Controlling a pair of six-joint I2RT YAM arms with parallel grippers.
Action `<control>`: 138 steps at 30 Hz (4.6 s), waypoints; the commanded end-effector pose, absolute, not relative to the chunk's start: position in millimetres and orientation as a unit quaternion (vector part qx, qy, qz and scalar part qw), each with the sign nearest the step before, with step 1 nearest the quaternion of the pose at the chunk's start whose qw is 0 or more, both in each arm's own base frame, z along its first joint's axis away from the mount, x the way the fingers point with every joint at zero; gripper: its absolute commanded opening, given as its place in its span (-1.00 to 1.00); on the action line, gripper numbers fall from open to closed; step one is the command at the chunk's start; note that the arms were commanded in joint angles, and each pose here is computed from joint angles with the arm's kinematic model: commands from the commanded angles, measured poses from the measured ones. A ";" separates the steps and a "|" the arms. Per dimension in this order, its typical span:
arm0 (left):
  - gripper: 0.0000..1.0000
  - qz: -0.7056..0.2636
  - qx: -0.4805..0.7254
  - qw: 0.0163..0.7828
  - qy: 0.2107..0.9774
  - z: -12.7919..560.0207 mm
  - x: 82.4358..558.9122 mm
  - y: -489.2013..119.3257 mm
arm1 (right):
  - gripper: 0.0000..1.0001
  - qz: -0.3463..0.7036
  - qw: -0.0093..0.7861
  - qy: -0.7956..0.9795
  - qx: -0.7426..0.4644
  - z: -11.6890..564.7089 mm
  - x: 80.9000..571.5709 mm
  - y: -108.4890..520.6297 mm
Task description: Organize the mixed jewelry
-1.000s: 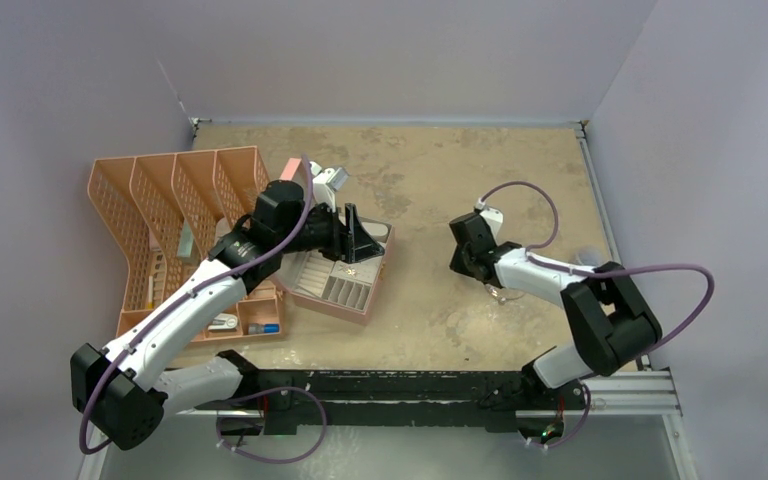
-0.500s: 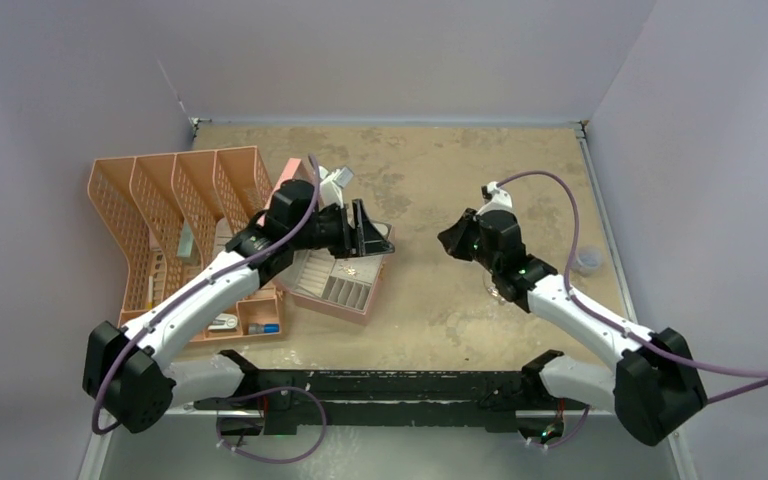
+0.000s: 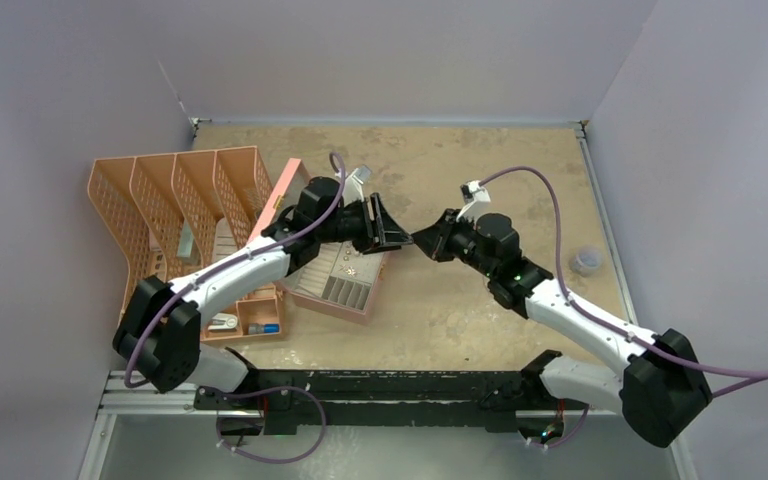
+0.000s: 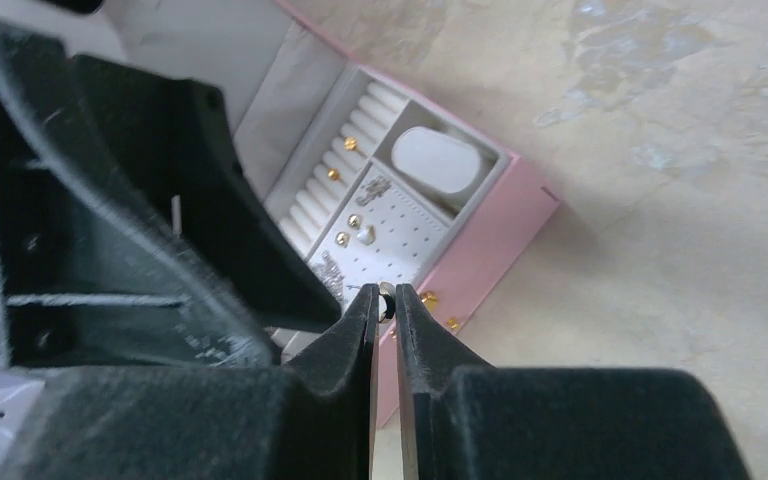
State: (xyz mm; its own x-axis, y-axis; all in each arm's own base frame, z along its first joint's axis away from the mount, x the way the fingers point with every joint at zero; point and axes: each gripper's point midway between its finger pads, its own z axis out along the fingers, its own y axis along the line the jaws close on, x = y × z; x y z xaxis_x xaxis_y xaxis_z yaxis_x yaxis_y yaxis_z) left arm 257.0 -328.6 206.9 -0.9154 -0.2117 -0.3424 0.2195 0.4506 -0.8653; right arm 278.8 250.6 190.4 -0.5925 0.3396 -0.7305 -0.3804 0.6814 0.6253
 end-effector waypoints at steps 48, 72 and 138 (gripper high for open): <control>-1.00 -0.518 -0.025 0.257 0.816 210.2 282.3 -330.8 | -0.81 0.442 0.443 0.778 -0.053 195.3 264.8 278.5; -1.00 -0.475 -0.008 0.268 0.838 196.0 280.4 -318.1 | -0.24 0.386 0.448 0.806 0.009 183.3 267.2 249.2; -0.49 -0.471 0.045 0.245 0.846 177.2 246.4 -305.2 | -0.86 0.018 0.286 0.930 0.230 22.5 241.5 136.1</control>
